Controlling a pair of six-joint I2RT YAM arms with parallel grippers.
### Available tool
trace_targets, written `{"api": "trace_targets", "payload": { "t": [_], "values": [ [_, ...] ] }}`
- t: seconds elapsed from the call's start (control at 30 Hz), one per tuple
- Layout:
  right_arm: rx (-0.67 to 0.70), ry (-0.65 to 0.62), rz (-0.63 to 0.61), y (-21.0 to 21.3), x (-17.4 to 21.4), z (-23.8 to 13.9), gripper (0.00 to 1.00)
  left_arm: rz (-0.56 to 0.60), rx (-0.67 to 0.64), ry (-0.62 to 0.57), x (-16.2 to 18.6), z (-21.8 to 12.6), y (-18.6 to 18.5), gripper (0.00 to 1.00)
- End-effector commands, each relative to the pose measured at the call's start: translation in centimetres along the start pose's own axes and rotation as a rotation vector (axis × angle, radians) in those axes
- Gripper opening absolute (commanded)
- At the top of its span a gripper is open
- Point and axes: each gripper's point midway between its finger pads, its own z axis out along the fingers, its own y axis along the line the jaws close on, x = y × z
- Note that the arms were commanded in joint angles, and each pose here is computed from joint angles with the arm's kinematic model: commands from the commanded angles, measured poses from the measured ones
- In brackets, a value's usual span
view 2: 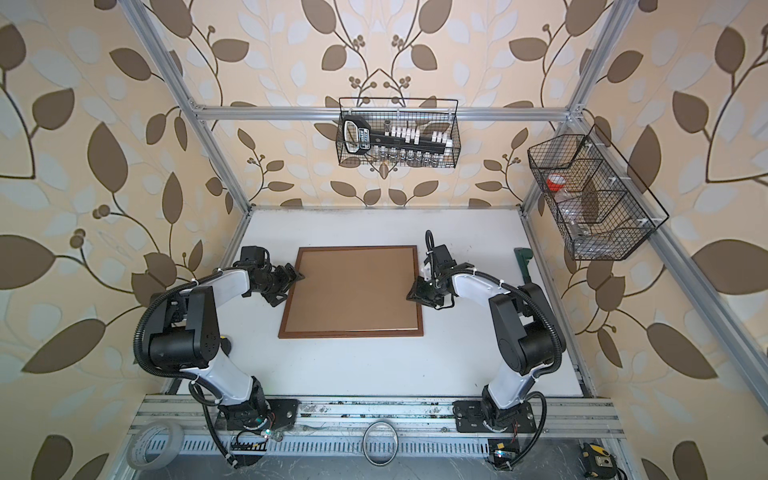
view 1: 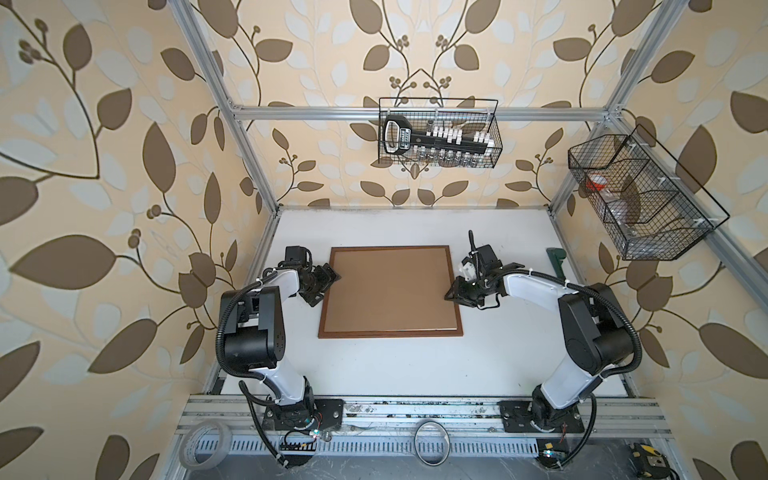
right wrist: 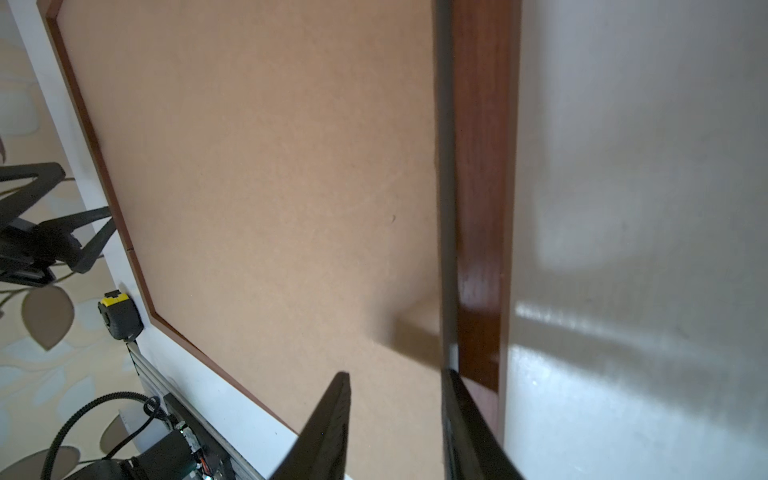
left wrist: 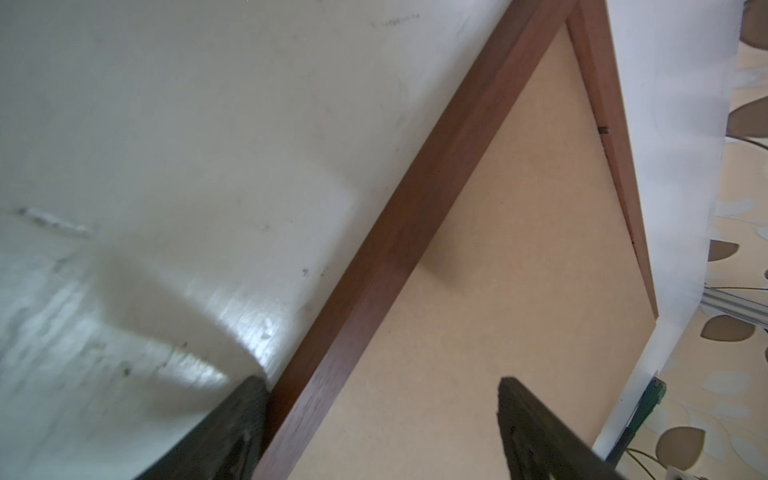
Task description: Put the photo into the frame
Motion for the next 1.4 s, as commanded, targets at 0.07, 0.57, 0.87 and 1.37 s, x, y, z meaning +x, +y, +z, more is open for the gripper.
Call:
{"api": "trace_targets", "payload": {
  "t": [0.07, 0.57, 0.87, 1.37],
  "values": [
    [-0.254, -0.008, -0.119, 6.9, 0.1, -1.7, 0.34, -0.043, 0.003, 0.179, 4.6, 1.4, 1.0, 0.87],
    [-0.201, 0.062, -0.196, 7.8, 1.8, 0.1, 0.31, -0.041, 0.008, 0.202, 5.1, 2.0, 0.9, 0.86],
    [0.068, 0.094, -0.326, 5.4, 2.6, 2.6, 0.33, -0.034, 0.007, 0.213, 5.4, 2.3, 0.8, 0.86],
    [0.213, -0.184, -0.295, 5.7, -4.2, -7.3, 0.53, 0.001, 0.034, 0.140, 3.9, 0.0, -1.3, 0.92]
  ]
}}
